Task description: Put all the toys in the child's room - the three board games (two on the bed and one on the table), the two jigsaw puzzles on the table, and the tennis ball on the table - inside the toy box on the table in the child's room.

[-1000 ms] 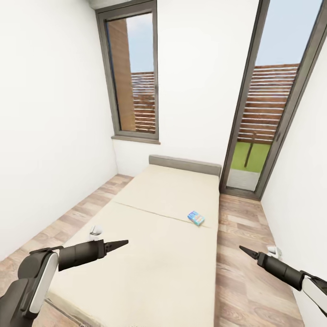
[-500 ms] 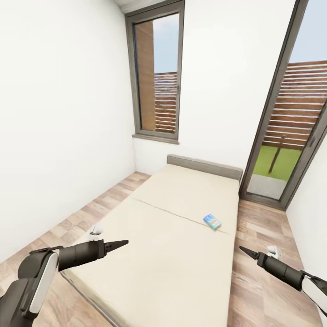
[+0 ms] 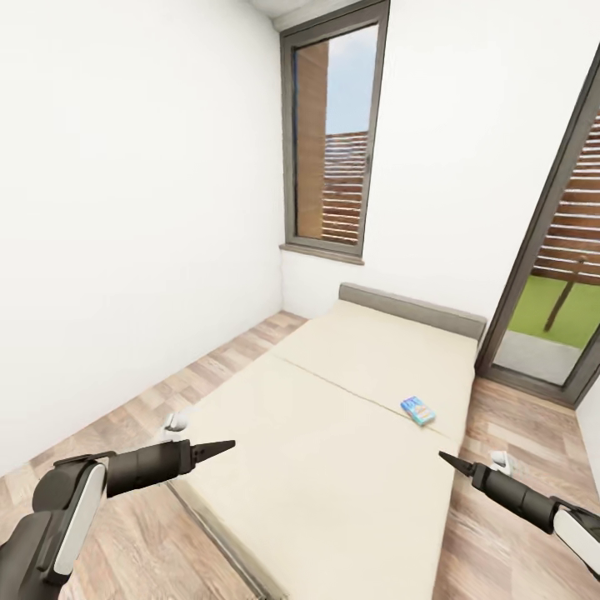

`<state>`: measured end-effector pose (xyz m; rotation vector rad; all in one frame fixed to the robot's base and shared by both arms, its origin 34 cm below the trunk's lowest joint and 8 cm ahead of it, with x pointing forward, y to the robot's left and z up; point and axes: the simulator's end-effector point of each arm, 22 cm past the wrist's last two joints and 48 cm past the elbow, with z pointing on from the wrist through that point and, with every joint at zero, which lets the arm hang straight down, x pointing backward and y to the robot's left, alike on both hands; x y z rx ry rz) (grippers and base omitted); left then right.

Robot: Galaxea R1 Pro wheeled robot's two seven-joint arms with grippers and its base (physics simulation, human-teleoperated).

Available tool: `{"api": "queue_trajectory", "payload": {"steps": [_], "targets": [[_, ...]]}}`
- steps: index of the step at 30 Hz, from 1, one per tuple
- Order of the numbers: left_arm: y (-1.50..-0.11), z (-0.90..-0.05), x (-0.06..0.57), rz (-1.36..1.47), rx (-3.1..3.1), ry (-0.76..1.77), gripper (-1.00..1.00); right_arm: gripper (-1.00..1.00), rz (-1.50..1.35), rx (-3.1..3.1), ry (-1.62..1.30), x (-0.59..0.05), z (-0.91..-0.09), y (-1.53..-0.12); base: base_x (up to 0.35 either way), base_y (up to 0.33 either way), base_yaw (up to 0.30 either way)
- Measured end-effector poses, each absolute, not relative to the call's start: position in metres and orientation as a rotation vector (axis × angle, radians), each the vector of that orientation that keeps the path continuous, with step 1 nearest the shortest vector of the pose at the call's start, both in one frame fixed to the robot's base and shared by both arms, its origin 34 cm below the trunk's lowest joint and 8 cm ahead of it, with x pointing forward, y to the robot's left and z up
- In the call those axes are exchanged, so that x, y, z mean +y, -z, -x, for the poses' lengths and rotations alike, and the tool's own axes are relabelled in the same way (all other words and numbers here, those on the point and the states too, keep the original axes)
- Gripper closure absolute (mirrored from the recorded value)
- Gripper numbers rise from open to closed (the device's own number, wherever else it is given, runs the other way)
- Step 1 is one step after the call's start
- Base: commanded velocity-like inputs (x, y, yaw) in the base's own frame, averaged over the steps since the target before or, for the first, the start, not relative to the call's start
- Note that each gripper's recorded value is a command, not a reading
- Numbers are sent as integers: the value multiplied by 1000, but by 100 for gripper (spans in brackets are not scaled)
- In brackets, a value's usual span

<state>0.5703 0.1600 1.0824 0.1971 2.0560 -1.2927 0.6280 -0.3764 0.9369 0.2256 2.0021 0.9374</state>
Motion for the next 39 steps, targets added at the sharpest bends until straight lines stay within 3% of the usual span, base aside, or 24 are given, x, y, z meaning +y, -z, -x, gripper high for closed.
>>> {"api": "queue_trajectory", "payload": {"steps": [22,39], "targets": [[-1083,-570,160,-197,2055,1294,-100,-100,-228,2005,-934,-377,-628,-936,-131,-10,292],[-1085,-569,158,-203,2046,1309,-100,-100,-228,2005,-932,-377,-628,-936,-13,-1,292]]}}
